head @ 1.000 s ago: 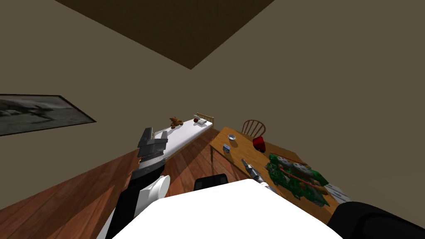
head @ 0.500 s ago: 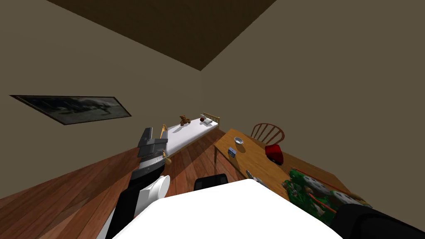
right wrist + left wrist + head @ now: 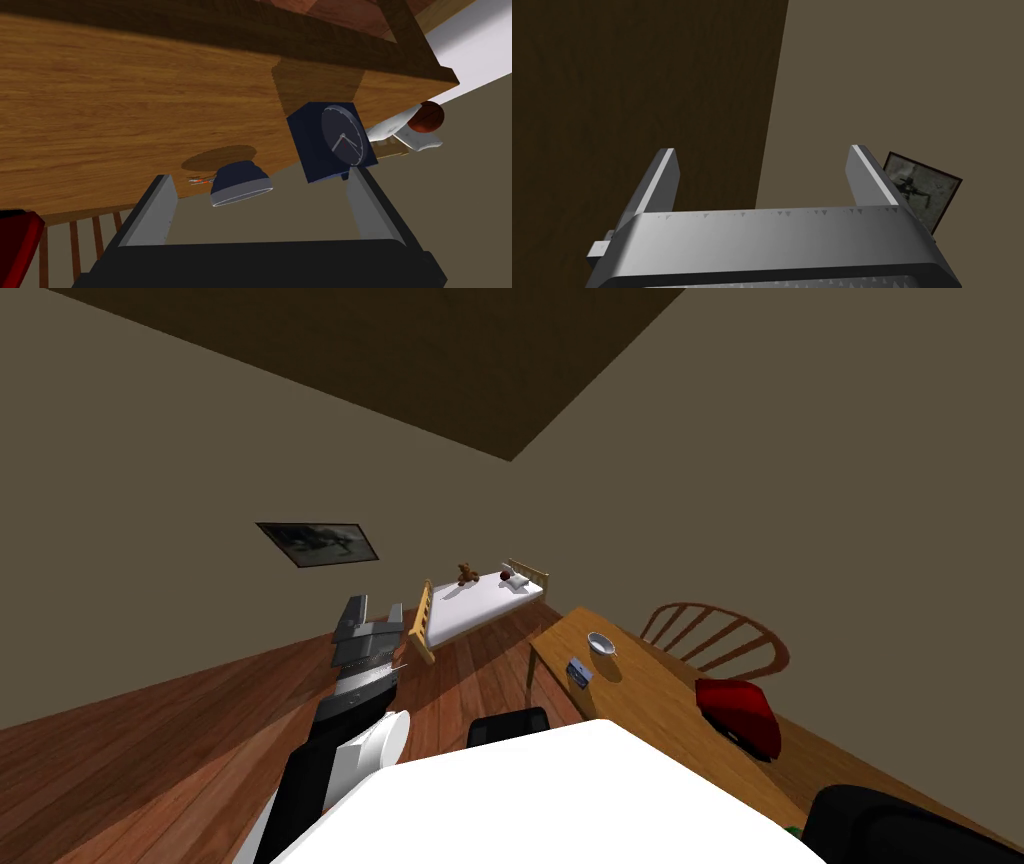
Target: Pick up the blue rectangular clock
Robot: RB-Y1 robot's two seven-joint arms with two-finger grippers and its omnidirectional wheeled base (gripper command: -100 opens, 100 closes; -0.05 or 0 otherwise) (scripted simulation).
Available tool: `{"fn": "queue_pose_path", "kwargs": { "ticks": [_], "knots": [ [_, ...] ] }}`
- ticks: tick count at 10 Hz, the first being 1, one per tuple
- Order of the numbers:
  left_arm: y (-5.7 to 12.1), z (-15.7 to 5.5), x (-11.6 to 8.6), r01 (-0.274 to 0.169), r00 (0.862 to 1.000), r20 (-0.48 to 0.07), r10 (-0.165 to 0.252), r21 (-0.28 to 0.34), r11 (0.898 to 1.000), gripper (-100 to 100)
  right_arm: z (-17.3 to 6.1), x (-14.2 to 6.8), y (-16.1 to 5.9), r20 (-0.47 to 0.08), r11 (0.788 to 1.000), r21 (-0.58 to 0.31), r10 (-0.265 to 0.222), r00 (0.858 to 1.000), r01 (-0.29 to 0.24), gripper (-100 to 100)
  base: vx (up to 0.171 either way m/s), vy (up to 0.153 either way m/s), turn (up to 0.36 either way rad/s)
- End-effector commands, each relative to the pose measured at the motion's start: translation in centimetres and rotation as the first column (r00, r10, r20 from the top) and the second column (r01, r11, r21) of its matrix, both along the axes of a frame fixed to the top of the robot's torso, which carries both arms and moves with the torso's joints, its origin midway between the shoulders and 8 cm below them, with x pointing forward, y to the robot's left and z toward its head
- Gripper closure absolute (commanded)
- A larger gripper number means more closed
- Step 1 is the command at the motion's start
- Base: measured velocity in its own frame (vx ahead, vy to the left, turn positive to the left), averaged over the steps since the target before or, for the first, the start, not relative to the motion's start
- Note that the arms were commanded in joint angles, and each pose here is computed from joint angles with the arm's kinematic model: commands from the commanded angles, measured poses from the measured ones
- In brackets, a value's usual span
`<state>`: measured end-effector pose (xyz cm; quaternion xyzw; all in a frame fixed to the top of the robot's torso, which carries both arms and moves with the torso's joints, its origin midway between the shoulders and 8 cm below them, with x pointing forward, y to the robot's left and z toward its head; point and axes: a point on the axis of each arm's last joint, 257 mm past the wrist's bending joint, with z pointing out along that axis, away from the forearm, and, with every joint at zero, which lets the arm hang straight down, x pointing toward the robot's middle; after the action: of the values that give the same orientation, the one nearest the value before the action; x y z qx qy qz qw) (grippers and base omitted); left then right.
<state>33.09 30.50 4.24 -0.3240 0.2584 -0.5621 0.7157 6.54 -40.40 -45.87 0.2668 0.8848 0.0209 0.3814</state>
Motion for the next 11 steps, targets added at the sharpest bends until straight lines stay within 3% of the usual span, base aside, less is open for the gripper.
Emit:
{"fn": "queue_pose_path", "kwargs": {
  "ticks": [1,3,5,6,11],
  "knots": [
    [0.0,0.0,0.0,0.0,1.0,0.0,0.0,0.0,1.0,0,-0.5,-1.8,0.0,-0.044,1.0,-0.011,0.008,0.999,-0.009,-100,0.067,-0.006,0.318],
    [0.0,0.0,0.0,0.0,1.0,0.0,0.0,0.0,1.0,0,-1.8,-7.1,-0.9,-0.168,0.998,-0.039,0.05,0.985,-0.057,-100,0.074,-0.001,0.459],
    [0.0,0.0,0.0,0.0,1.0,0.0,0.0,0.0,1.0,0,-2.3,-11.6,-1.7,-0.272,0.992,-0.051,0.094,0.958,-0.112,-100,0.122,-0.041,0.386],
    [0.0,0.0,0.0,0.0,1.0,0.0,0.0,0.0,1.0,0,-2.3,-11.6,-1.7,-0.272,0.992,-0.051,0.094,0.958,-0.112,-100,0.071,-0.031,0.323],
    [0.0,0.0,0.0,0.0,1.0,0.0,0.0,0.0,1.0,0,-2.1,-19.1,-3.0,-0.441,0.968,-0.029,0.211,0.872,-0.248,-100,0.11,-0.018,0.418]
  ]
}}
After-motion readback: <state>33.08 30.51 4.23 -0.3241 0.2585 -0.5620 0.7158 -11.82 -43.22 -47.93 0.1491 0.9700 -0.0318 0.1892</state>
